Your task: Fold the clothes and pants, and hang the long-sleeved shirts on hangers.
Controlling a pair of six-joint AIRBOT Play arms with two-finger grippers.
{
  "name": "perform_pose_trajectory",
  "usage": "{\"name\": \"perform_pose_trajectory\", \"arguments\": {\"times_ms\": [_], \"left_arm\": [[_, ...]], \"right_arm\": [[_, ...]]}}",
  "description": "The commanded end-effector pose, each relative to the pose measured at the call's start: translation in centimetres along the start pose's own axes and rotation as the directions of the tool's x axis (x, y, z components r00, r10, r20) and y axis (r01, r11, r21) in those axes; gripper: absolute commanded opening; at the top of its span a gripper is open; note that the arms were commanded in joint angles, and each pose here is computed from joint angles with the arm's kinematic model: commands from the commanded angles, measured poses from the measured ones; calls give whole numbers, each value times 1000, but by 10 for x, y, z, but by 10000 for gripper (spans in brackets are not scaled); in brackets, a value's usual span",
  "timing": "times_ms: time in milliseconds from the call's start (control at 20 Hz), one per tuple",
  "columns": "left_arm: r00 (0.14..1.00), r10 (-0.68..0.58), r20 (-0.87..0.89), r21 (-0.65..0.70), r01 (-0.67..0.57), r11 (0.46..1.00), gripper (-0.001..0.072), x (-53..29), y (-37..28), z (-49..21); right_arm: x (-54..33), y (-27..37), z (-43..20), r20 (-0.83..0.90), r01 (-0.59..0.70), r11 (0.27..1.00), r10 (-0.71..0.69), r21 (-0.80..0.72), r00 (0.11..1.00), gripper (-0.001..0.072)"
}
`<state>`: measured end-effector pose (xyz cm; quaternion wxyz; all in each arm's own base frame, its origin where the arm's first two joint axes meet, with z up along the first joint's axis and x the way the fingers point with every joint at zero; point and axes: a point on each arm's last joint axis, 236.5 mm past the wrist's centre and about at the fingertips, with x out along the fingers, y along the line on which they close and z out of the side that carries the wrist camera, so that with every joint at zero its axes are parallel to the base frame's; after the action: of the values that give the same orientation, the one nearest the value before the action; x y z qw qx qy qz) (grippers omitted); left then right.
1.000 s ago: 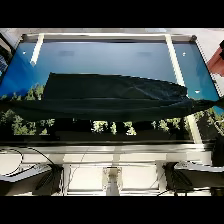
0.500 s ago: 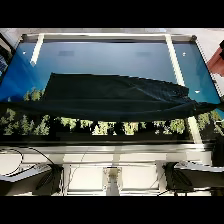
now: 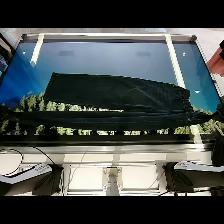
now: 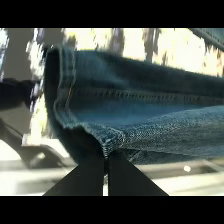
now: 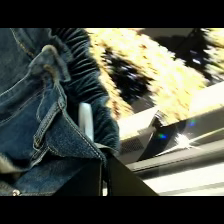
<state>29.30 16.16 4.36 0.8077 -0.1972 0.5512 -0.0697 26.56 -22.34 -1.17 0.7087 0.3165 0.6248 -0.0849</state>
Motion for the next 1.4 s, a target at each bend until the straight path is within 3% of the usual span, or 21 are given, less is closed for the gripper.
{"name": "perform_pose_trajectory", "arguments": {"times_ms": [0,250,450,750,950,1200,1300,1350], "left_arm": [[990,-6,139,-7,7,1000,31,6,-25,64],[927,-125,355,-141,185,973,30,-2,-48,176],[915,-100,391,-256,213,943,31,42,-34,212],[867,-67,493,-292,238,926,31,99,-32,258],[838,-59,543,-287,250,925,31,107,-30,281],[837,-57,543,-307,261,915,34,138,-30,286],[842,-57,537,-308,258,916,59,153,-35,286],[840,-54,540,-309,257,916,196,157,-36,287]], "right_arm": [[14,19,19,17,-6,1000,6,-25,1000,16],[-4,45,91,215,-143,988,126,66,968,16],[2,72,144,359,-319,936,250,148,899,16],[31,117,213,545,-448,880,300,159,783,16],[33,116,238,630,-471,863,264,184,730,16],[63,126,243,622,-459,867,253,194,741,18],[76,138,245,621,-451,873,251,187,743,20],[78,143,247,628,-446,877,247,179,738,42]]}}
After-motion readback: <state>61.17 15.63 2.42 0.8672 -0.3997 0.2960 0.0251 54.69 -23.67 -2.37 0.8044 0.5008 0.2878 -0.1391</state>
